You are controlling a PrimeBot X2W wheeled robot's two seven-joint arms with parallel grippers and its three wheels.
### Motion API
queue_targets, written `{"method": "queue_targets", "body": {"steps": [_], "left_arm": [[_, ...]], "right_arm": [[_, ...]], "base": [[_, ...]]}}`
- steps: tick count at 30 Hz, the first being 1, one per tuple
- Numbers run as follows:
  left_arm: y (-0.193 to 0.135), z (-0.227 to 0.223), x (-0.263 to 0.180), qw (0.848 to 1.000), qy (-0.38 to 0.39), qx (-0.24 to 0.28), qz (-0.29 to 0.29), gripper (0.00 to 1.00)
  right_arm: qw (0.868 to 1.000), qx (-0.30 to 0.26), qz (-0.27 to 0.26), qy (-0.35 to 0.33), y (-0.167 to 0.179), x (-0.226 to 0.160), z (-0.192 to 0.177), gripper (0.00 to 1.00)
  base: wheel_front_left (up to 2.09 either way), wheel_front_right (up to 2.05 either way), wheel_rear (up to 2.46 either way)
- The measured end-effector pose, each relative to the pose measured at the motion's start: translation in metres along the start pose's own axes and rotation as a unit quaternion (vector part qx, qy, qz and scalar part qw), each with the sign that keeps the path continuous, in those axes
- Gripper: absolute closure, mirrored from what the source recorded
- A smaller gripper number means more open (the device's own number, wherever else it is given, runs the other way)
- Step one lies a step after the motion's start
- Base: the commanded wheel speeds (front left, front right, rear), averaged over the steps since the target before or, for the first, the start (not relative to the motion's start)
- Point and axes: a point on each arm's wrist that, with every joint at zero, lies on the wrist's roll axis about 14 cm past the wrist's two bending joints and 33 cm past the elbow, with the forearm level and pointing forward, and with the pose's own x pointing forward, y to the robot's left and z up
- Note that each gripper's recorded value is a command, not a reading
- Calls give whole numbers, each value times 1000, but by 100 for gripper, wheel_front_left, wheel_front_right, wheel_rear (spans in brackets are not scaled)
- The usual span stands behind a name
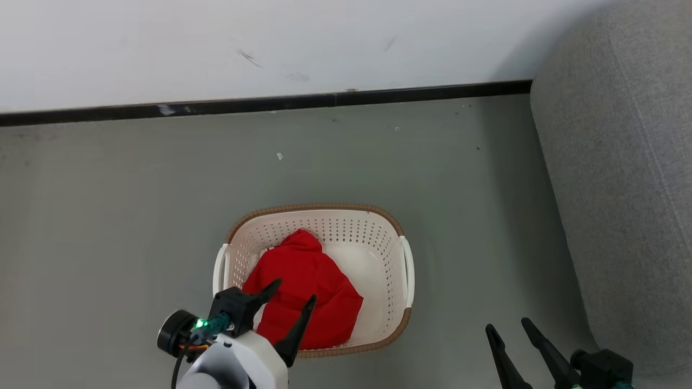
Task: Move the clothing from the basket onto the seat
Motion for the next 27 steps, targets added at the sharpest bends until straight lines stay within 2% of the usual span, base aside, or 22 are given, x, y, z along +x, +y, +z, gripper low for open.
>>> {"method": "queue_targets", "body": {"steps": [11,27], "left_arm": [[3,-24,40,997,67,21,-24,0],[14,-69,98,982,173,53,-51,0]], "right_arm": [[1000,12,-3,3,-4,28,-1,0],[999,30,-21,22,-21,63,-18,0]], "base": [[0,0,0],[0,0,0]]}}
